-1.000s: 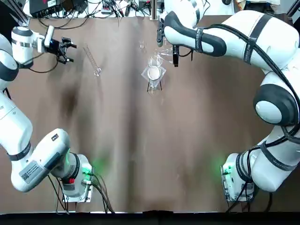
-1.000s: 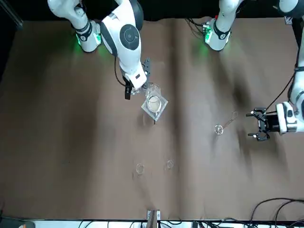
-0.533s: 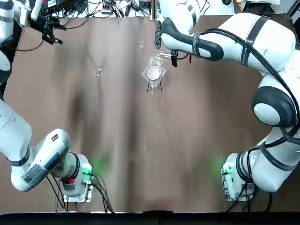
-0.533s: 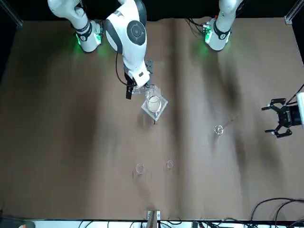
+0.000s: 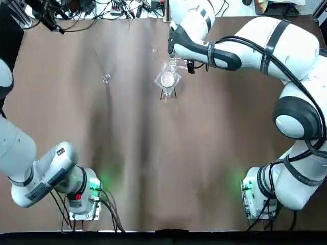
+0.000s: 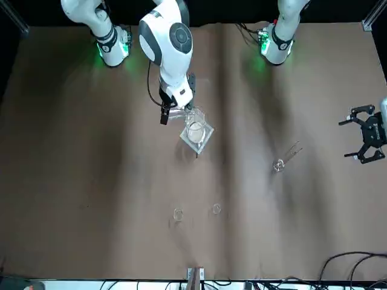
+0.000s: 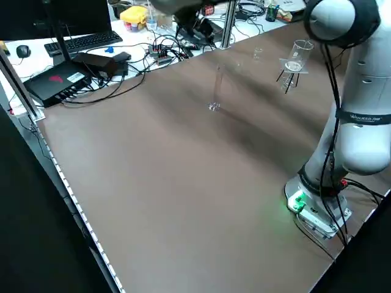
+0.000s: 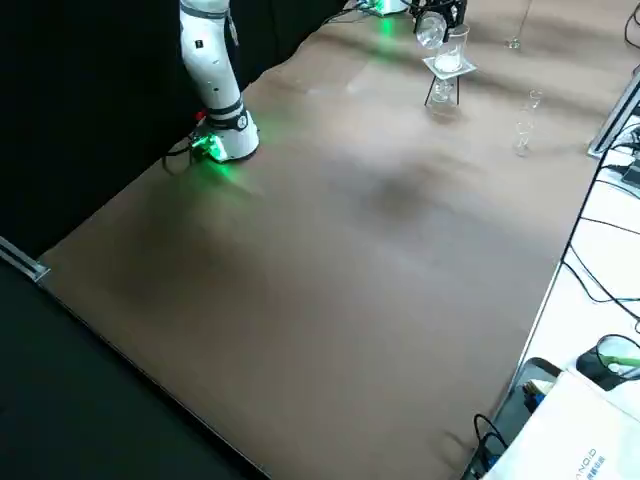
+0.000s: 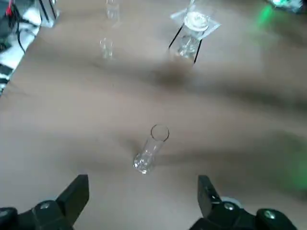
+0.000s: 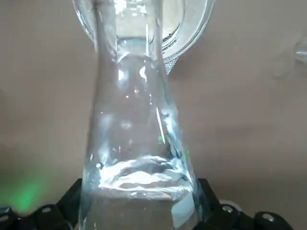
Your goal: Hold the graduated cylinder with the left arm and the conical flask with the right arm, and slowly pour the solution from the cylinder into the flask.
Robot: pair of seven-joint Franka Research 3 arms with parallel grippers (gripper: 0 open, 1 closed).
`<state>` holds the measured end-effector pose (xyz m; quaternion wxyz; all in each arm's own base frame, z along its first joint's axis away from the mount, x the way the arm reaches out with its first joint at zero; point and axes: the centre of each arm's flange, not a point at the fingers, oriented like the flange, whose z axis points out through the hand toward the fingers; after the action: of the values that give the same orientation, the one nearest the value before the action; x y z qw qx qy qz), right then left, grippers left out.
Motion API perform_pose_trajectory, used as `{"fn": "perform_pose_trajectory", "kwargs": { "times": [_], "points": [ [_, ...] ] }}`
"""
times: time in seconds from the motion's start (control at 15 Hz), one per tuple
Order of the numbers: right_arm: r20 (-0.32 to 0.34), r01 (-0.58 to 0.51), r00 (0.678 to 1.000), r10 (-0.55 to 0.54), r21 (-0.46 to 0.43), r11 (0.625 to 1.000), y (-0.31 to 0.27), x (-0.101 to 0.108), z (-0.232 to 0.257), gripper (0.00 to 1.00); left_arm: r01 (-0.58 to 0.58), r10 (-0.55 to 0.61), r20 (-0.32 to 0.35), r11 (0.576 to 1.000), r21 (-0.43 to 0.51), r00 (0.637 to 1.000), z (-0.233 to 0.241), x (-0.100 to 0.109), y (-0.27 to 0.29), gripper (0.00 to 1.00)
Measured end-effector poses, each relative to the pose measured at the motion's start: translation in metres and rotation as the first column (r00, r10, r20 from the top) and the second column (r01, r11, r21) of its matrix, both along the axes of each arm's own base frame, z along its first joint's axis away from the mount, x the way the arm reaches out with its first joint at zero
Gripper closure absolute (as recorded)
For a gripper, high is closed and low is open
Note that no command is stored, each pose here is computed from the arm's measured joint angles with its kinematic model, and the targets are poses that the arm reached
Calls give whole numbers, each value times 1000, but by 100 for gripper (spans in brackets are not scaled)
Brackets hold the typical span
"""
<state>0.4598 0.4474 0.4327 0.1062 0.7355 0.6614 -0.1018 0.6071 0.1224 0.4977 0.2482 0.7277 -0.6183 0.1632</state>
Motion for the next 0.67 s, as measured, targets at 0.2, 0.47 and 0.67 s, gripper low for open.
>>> {"fn": "perform_pose_trajectory", "kwargs": {
  "times": [0.2,0.47,0.67],
  "points": [
    [2,-2,1000,2,-7,1000,2,-1,-3,4,-55,60,-30,989,135,998,31,-1,-45,0],
    [11,7,1000,-6,-30,1000,1,-1,-3,4,-133,160,-65,945,300,985,48,-3,-106,0],
    [14,8,1000,-8,-32,999,2,0,-1,4,-205,248,-75,907,367,966,57,-6,-139,0]
  ]
}}
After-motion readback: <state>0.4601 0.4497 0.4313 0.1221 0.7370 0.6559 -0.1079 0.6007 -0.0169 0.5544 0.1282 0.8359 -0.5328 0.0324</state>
